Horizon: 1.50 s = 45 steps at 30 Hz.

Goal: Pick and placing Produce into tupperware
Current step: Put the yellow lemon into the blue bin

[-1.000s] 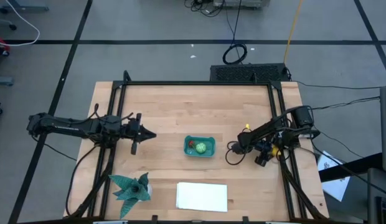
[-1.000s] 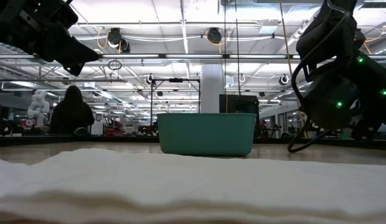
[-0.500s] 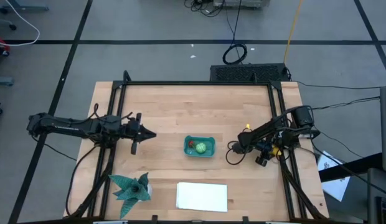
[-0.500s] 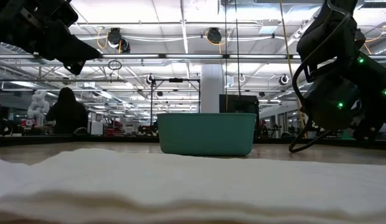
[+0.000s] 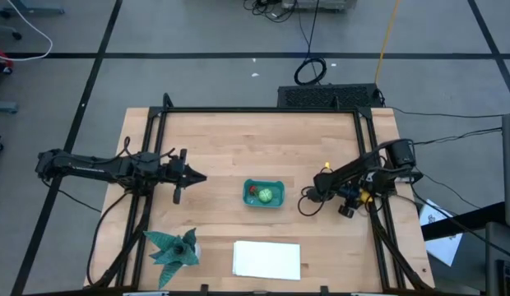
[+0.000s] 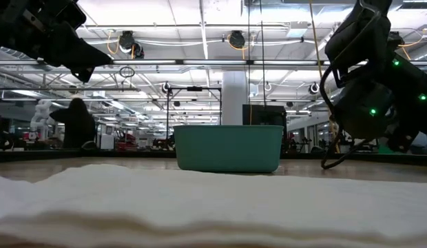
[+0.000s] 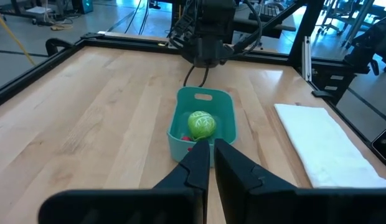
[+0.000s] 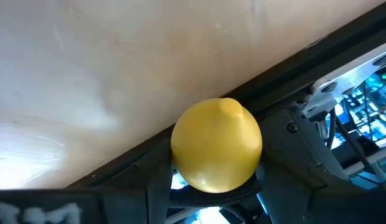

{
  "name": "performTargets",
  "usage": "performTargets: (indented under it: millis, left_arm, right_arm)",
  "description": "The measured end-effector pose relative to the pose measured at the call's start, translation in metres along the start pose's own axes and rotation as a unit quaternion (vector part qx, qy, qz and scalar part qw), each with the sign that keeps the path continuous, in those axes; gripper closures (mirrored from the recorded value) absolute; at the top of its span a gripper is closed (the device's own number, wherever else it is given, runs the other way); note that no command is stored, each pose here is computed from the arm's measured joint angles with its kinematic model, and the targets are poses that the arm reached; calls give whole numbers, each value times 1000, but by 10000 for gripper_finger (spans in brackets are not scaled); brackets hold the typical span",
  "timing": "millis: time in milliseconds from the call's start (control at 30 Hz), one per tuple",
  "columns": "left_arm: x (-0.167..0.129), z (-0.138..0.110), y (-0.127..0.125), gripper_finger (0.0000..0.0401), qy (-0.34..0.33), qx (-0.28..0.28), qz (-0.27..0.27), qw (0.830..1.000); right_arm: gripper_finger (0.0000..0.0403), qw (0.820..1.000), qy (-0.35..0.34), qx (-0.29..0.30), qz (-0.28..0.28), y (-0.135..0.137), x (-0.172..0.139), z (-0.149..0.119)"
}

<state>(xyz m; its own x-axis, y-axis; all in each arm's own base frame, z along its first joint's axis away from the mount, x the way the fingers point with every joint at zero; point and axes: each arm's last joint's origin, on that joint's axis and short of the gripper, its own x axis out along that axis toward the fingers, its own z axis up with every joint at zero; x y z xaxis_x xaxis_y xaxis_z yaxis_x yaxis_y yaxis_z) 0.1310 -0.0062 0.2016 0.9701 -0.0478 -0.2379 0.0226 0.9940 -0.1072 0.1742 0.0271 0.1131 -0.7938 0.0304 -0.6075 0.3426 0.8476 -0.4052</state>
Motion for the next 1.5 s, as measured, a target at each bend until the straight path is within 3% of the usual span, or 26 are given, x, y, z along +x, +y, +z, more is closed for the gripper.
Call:
performTargets:
  millis: [633,1500]
  left_arm:
    - [0,0,0,375,0,1,2,1000]
    - [0,0,0,375,0,1,2,1000]
  right_arm:
    - [217,994,-75,3,73,-10,-12,-1]
    - [216,992,-97,-12,83,-14,-16,4]
